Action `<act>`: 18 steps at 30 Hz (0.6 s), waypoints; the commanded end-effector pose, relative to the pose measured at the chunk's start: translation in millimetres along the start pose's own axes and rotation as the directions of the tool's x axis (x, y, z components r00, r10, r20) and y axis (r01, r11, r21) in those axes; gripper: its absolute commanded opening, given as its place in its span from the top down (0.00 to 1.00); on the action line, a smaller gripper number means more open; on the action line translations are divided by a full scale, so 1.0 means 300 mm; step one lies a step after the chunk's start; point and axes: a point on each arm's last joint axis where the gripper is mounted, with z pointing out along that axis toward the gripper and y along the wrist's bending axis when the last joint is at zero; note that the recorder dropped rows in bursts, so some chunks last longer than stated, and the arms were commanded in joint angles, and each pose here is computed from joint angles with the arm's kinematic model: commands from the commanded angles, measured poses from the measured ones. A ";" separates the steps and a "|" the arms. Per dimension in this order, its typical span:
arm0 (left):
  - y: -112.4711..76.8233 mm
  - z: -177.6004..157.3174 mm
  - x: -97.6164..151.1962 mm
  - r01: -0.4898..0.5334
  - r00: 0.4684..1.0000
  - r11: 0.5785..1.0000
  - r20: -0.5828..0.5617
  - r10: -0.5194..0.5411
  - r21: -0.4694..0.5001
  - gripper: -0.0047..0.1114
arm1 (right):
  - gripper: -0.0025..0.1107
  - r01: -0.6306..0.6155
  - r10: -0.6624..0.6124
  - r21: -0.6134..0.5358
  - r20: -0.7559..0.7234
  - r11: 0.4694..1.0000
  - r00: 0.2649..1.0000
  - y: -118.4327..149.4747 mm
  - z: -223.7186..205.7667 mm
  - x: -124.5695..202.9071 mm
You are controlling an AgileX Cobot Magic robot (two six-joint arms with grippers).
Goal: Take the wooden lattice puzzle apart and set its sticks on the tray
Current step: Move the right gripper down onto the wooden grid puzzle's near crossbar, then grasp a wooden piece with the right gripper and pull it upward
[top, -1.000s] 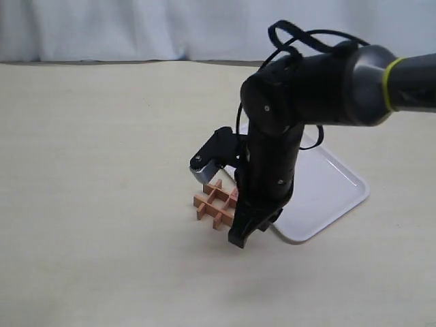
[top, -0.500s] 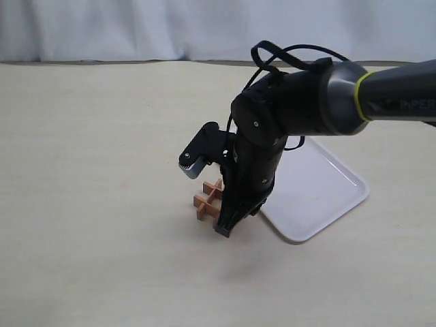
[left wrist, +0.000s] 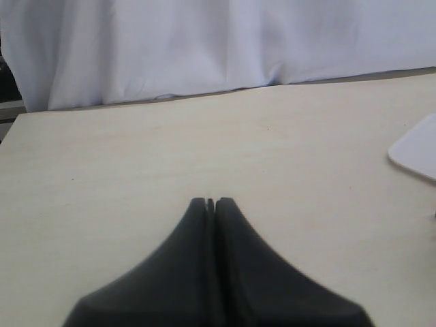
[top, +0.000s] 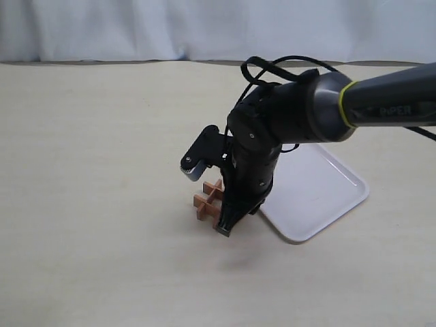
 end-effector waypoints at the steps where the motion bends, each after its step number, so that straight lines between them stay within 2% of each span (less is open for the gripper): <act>1: -0.002 0.000 -0.001 0.003 1.000 1.000 0.011 -0.003 0.009 0.96 | 0.73 0.004 -0.004 0.002 0.007 1.000 1.000 0.000 0.029 -0.007; 4: -0.002 0.000 -0.001 0.003 1.000 1.000 0.011 -0.003 0.009 0.96 | 0.74 0.009 -0.009 0.006 0.017 1.000 1.000 0.000 0.040 -0.012; 6: -0.002 0.000 -0.001 0.003 1.000 1.000 0.011 -0.003 0.009 0.96 | 0.77 0.010 -0.010 0.007 0.021 1.000 1.000 0.000 0.040 -0.013; 9: -0.002 0.000 -0.001 0.003 1.000 1.000 0.011 -0.003 0.009 0.96 | 0.94 0.010 -0.010 0.007 0.021 1.000 1.000 0.000 0.040 -0.013; 18: -0.002 0.000 -0.001 0.003 1.000 1.000 0.011 -0.003 0.009 0.96 | 0.94 0.004 -0.004 0.003 0.002 1.000 1.000 0.001 0.040 -0.007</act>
